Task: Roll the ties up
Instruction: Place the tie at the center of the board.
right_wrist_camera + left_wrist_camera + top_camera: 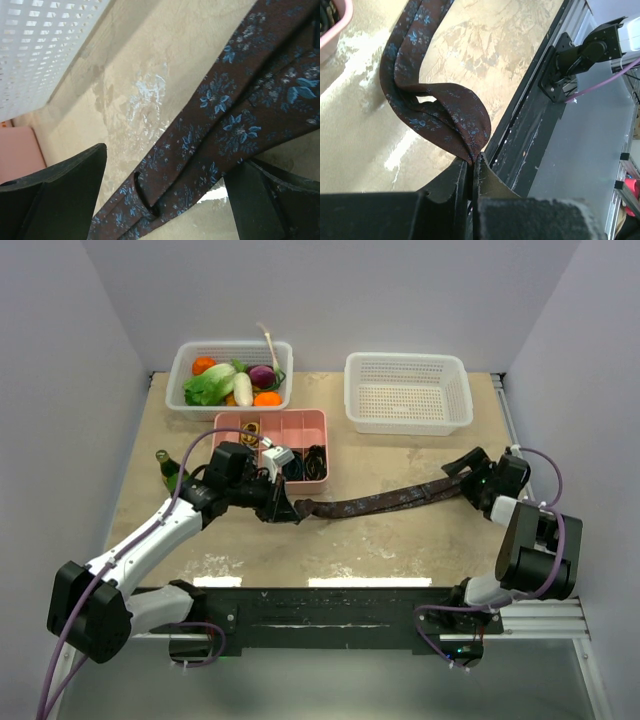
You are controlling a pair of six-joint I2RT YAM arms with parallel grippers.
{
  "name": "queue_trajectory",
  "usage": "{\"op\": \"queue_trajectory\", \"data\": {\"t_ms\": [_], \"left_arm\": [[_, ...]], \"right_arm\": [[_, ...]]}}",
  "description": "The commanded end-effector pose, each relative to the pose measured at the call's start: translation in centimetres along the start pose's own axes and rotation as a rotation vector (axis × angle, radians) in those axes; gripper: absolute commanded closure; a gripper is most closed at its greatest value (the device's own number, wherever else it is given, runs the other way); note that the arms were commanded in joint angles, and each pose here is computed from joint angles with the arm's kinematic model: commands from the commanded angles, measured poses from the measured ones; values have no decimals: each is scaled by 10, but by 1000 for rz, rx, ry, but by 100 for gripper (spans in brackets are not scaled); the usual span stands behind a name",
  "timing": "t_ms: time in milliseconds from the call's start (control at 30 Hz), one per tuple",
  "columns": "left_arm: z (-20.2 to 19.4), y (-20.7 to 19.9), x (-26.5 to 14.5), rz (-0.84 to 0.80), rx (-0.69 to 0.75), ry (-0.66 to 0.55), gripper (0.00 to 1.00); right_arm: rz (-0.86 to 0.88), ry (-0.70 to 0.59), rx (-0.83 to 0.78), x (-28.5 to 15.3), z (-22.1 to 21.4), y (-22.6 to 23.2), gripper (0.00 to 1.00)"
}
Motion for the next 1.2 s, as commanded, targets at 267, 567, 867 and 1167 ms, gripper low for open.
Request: {"op": "queue_trajectory", "data": {"t_ms": [267, 567, 867, 1167], "left_arm": [[-32, 11, -16, 185, -149, 112, 100], [-70, 40, -15, 377, -335, 297, 100], [-79, 76, -13, 649, -424, 404, 100], [-61, 98, -11, 840, -418, 437, 76]], "right_arm": [[-205, 170, -31, -45, -26, -17, 1], [-190, 123, -120, -75, 2, 5, 1], [-118, 154, -292, -74, 6, 40, 1], [6, 346, -621, -33, -45, 122, 1]]}}
Point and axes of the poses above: each gripper's point midway between its finger pads, its own x axis out along the fingers, its own y axis along the line the jaws close on, z = x × y, the point moved 6 cm from there along -x, back along the fingers, and after that the axes turned 10 degrees about -x, right-handed, at the moved point
